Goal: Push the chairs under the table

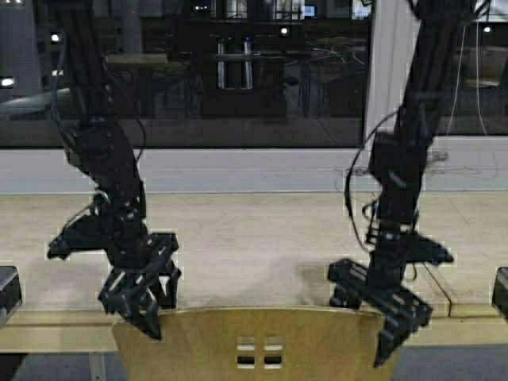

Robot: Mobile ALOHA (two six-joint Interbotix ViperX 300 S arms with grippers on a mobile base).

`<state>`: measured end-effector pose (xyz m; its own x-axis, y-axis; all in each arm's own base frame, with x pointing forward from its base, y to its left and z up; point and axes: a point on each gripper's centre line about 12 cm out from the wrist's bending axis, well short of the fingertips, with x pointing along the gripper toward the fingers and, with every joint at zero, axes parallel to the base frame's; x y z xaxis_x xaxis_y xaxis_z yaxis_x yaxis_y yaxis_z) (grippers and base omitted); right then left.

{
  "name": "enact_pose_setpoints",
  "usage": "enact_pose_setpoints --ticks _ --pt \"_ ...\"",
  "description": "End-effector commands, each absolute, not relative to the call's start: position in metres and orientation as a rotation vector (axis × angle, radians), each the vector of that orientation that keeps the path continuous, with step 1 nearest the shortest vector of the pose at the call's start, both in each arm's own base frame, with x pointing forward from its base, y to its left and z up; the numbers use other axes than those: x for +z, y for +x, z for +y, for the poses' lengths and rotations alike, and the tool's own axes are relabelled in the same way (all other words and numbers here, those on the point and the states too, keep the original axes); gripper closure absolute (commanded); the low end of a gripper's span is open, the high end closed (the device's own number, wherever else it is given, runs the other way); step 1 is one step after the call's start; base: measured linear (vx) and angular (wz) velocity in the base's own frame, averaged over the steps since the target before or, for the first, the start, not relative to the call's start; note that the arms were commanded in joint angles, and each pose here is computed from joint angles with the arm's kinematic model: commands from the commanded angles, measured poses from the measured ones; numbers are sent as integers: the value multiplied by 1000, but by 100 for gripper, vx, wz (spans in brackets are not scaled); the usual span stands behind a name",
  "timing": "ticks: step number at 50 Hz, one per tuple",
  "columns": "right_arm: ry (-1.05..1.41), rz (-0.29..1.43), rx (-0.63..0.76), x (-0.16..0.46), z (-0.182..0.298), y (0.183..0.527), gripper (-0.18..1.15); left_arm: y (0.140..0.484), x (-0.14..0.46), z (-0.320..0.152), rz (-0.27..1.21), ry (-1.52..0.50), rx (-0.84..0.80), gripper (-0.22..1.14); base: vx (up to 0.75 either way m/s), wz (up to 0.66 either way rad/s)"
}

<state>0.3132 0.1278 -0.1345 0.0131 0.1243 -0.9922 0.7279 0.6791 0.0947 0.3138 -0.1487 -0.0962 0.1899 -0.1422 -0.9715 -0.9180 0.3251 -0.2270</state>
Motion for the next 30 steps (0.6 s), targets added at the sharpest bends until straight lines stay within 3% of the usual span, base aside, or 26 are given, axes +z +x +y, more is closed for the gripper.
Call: enact_pose_setpoints --ticks 1,19,30 --pt "767 1462 -478 -89 135 322 4 321 -58 -151 1230 -1165 685 9 0 0" --pt "868 1246 -310 28 129 355 4 345 41 -136 1057 -1254 494 9 0 0" --pt "668 1038 -122 103 103 370 4 343 114 -71 893 -900 240 9 0 0"
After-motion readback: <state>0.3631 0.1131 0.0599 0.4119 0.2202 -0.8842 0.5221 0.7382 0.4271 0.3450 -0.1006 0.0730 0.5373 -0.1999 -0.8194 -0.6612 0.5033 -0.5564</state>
